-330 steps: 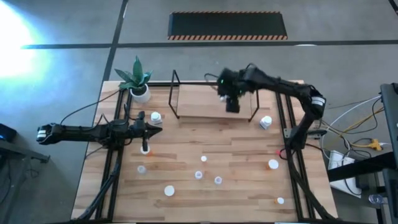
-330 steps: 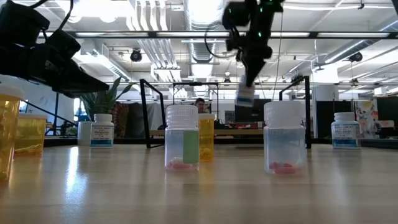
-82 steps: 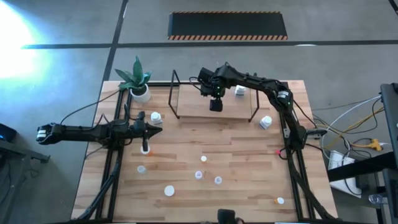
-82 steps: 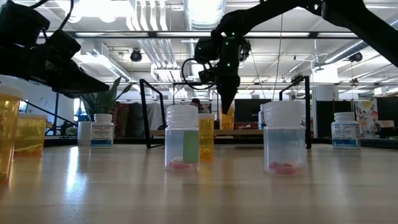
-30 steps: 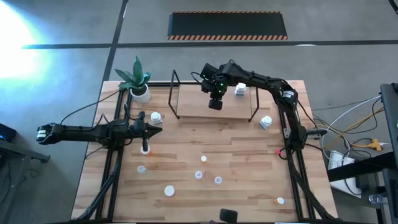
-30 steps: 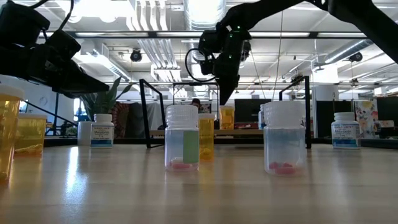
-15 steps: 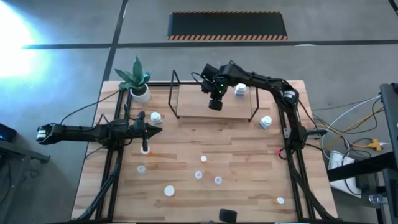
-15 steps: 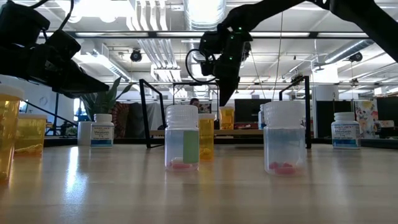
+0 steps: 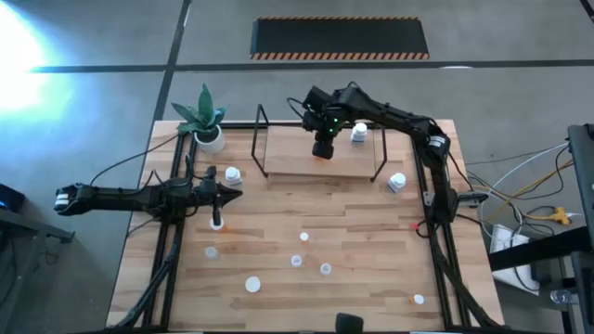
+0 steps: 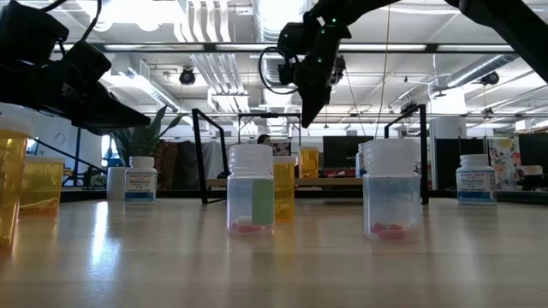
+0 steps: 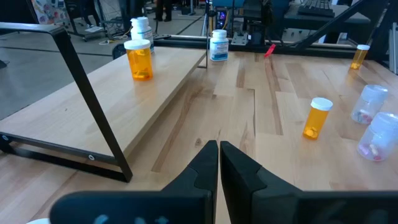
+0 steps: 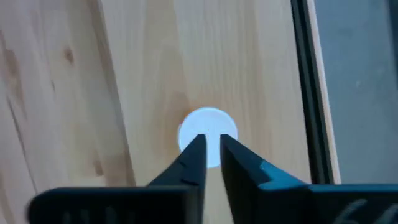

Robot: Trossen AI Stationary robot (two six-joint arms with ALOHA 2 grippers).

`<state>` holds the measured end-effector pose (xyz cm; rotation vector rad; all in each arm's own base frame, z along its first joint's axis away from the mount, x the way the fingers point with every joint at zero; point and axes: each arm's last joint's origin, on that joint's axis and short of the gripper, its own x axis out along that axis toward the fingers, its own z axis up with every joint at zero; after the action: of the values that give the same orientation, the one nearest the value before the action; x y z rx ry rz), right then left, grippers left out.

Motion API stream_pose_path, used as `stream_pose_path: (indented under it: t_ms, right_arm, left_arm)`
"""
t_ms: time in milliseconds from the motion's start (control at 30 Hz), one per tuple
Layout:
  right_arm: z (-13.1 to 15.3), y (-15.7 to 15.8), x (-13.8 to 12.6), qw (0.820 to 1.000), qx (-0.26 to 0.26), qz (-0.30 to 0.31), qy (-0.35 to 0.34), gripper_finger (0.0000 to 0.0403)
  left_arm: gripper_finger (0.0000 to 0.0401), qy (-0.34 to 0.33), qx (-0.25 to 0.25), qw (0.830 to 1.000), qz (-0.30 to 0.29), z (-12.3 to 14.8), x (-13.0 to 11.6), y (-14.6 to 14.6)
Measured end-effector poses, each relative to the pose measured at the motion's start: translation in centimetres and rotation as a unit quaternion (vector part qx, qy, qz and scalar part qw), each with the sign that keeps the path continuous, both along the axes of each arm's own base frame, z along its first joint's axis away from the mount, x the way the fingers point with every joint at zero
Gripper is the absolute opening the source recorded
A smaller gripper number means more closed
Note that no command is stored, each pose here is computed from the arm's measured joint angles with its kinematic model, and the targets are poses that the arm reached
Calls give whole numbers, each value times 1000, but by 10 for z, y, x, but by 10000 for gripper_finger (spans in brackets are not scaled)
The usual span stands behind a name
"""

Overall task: Pick and place medicine bottles onto shelf by color
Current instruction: Put the middle large orange medicine bottle on the shelf

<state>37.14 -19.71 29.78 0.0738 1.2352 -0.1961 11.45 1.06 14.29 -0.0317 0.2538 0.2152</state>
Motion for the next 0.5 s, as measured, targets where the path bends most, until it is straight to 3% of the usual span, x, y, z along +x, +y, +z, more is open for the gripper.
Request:
stream_pose_path:
  t_ms: [300, 500]
  right_arm:
    - [-10, 1, -10, 998, 31, -12, 45, 203]
    - [-12, 17, -20, 996, 45, -54, 54, 228]
  left_arm:
    - [0, 0, 0, 1000, 0, 0, 0, 0]
    - [0, 0, 0, 1000, 0, 0, 0, 0]
